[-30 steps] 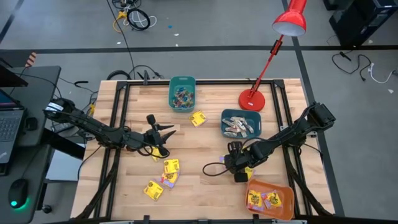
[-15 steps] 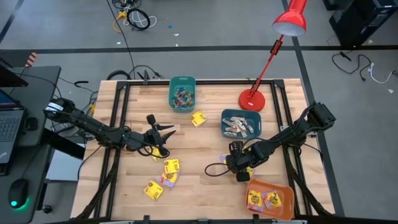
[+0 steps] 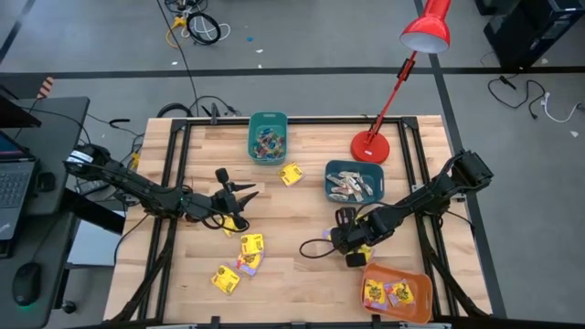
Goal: Sort candy
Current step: Put the yellow candy bag into the orange bin
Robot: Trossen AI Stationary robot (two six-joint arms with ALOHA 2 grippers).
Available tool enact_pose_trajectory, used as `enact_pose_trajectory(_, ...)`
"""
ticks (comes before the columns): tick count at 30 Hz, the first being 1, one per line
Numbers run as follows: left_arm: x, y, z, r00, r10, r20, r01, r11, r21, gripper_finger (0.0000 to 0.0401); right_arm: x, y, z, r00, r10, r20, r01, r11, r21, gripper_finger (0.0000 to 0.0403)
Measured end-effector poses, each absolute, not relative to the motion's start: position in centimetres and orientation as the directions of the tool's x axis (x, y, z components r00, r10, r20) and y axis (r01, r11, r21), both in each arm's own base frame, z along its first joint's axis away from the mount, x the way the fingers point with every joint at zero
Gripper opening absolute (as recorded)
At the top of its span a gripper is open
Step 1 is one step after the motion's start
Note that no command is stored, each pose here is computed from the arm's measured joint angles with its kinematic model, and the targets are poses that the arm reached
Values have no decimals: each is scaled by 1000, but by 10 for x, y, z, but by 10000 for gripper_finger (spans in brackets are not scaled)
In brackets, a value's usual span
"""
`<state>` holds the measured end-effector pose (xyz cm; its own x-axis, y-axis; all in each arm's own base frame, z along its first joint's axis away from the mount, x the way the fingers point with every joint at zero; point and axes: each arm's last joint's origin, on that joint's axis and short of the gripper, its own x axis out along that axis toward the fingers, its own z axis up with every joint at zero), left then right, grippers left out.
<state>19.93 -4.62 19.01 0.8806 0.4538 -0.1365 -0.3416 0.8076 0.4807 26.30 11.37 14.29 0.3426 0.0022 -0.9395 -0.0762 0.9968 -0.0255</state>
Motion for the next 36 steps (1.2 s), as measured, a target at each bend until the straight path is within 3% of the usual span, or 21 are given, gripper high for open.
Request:
enact_pose_trajectory(22,199,-46,190,880,454,-136,-342,808,480,113,264,115,144,348,15,-937,-79,997,-13,11)
enact_pose_trajectory(36,199,-46,190,881,454,-136,-343,809,477,113,276,120,170,335,10,-942,-79,997,-18,4)
